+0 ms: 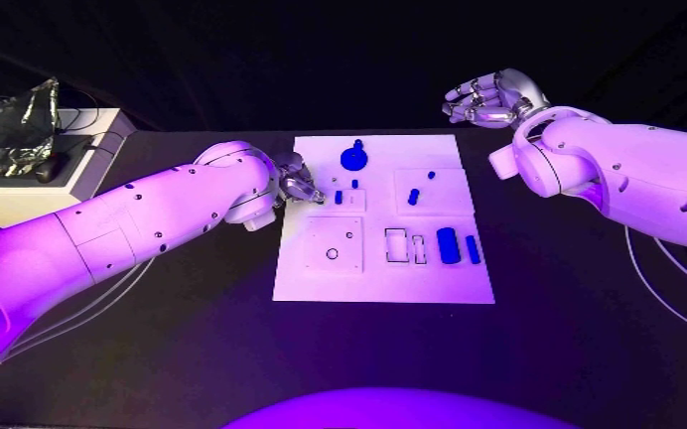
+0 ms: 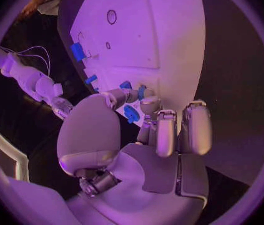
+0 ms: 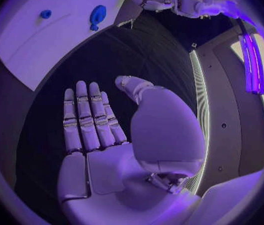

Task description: Assemble the parts on the task board

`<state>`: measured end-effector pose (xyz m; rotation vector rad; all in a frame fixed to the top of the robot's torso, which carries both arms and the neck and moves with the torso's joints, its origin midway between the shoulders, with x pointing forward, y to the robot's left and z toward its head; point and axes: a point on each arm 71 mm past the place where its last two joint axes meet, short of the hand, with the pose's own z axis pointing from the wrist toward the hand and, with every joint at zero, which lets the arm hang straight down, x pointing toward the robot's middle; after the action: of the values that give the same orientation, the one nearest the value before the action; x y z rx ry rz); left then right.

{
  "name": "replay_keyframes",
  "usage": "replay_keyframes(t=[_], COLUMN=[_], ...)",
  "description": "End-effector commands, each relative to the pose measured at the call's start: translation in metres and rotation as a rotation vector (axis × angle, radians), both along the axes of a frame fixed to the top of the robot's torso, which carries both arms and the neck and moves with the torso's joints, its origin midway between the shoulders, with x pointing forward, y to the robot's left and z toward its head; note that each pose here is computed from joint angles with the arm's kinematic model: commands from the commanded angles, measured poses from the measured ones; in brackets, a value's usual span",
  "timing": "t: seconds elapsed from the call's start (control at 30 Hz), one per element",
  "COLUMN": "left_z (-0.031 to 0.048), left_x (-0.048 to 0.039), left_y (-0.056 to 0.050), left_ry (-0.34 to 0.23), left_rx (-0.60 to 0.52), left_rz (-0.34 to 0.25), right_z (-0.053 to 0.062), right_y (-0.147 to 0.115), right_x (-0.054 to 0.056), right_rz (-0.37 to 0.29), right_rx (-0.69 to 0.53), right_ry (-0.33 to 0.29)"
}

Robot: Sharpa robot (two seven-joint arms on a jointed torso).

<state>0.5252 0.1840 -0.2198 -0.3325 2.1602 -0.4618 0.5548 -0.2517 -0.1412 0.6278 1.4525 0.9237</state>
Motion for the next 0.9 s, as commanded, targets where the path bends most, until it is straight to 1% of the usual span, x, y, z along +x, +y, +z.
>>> replay_keyframes(t=[0.03,0.5,0.9], left_z=[-0.0133,-0.0140,-0.0143], left_x=[-0.0061,-0.0035,-0.0025], left_y=[-0.0016,-0.0068,-0.0063], left_ry=[0.087,0.082,0.083], left_rx=[0.027,0.016,0.018], left_rz=[-0.016,-0.006,-0.001], right_z=[0.0001,-0.0001,-0.0002], right_y=[0.0023,0.0035,0.0039], right_x=[-0.0004,-0.0003,-0.0005], right_rz=[0.019,0.024,0.026], right_rx=[-0.006,-0.006,-0.007], right_ry=[-0.002,0.000,0.001])
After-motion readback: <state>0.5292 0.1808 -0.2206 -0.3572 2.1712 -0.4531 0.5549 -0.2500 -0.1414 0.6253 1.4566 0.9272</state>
